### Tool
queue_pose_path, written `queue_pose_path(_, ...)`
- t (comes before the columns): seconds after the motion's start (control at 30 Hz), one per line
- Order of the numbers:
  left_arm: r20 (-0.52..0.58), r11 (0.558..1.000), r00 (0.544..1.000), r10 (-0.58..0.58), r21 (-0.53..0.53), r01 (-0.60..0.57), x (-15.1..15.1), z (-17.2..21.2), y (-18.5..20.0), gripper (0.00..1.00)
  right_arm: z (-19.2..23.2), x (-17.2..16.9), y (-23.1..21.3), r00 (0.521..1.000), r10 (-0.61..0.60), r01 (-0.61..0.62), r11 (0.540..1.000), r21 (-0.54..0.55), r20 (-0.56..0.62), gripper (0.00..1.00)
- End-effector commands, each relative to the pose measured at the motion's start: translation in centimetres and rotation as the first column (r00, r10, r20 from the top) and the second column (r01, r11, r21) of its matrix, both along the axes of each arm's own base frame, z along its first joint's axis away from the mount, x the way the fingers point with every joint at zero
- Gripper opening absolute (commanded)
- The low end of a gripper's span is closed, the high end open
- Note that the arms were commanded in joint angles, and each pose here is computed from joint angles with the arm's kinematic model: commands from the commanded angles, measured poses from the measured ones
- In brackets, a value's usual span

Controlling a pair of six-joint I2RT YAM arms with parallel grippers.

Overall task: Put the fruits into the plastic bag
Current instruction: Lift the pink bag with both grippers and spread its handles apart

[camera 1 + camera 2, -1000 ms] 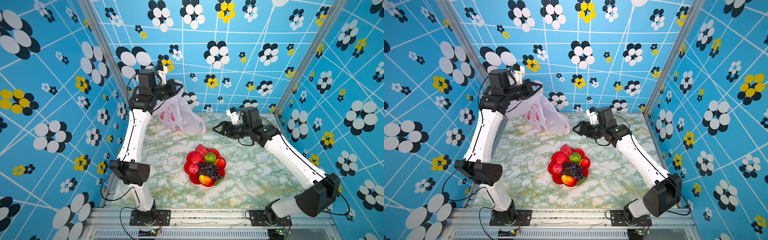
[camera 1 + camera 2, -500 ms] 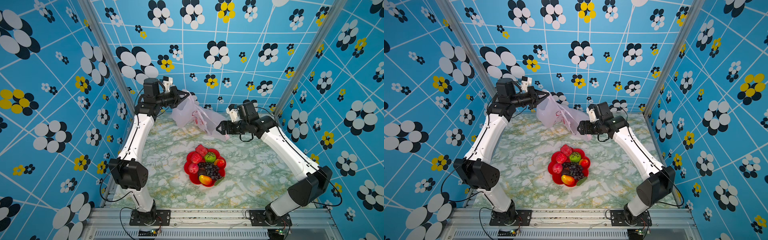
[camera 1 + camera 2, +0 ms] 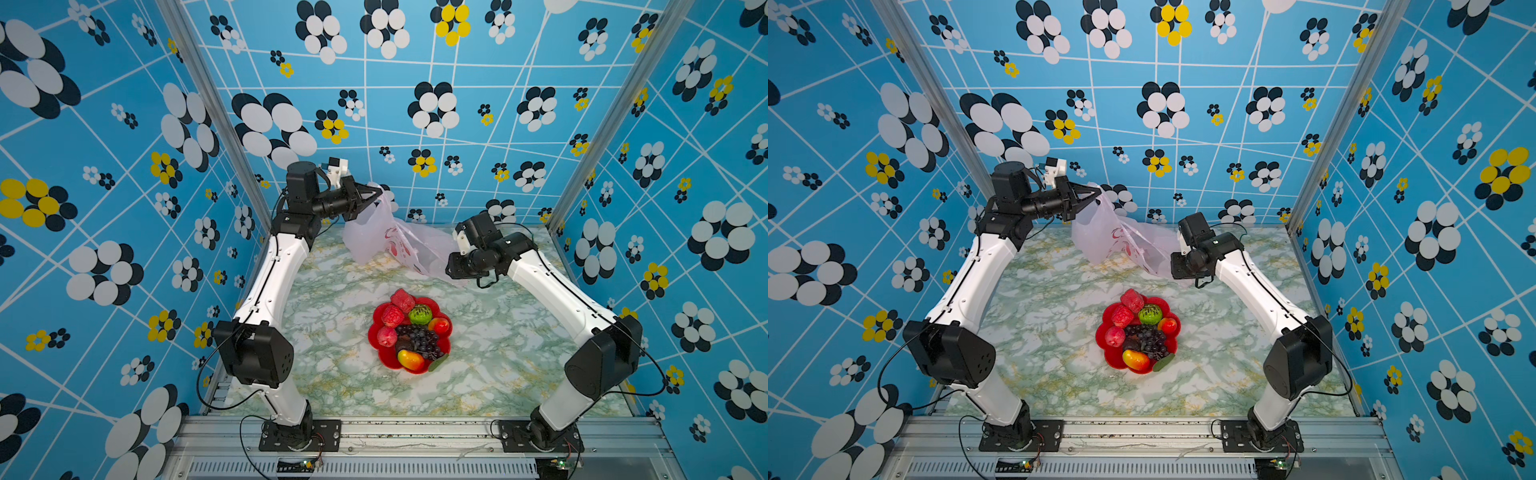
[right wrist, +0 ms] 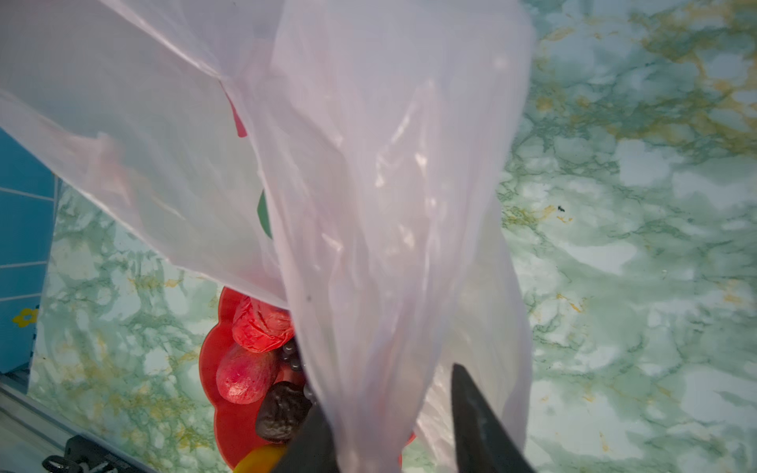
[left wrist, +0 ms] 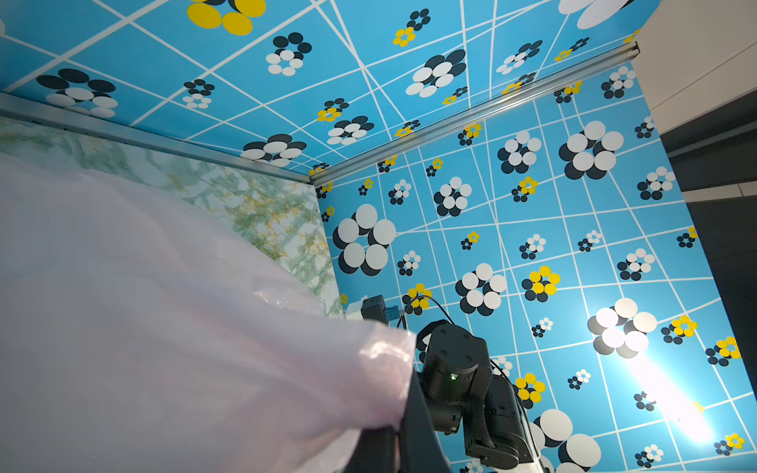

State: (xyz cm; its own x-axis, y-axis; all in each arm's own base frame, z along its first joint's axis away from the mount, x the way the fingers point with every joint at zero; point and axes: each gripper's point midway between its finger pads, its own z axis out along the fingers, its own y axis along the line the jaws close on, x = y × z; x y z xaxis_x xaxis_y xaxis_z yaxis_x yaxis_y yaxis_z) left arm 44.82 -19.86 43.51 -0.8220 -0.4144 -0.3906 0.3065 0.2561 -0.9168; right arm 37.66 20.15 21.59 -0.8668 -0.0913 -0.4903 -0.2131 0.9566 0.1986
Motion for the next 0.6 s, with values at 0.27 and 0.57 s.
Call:
queue_pose_path(0.27, -0.032, 0.992, 0.999, 0.02, 0.124, -0.016, -3.1, -2.8, 2.3, 0.05, 10.1, -0.9, 1.2, 0.978, -0.035, -0.012, 0.973, 0.228, 0.204, 0.0)
queue_pose_path(0.57, -0.125, 0.993, 0.989, 0.081, -0.07, -0.09, -2.2, -6.7, 4.1, 0.61, 12.3, -3.2, 5.9, 0.972, 0.084, -0.146, 0.948, 0.282, 0.221, 0.0)
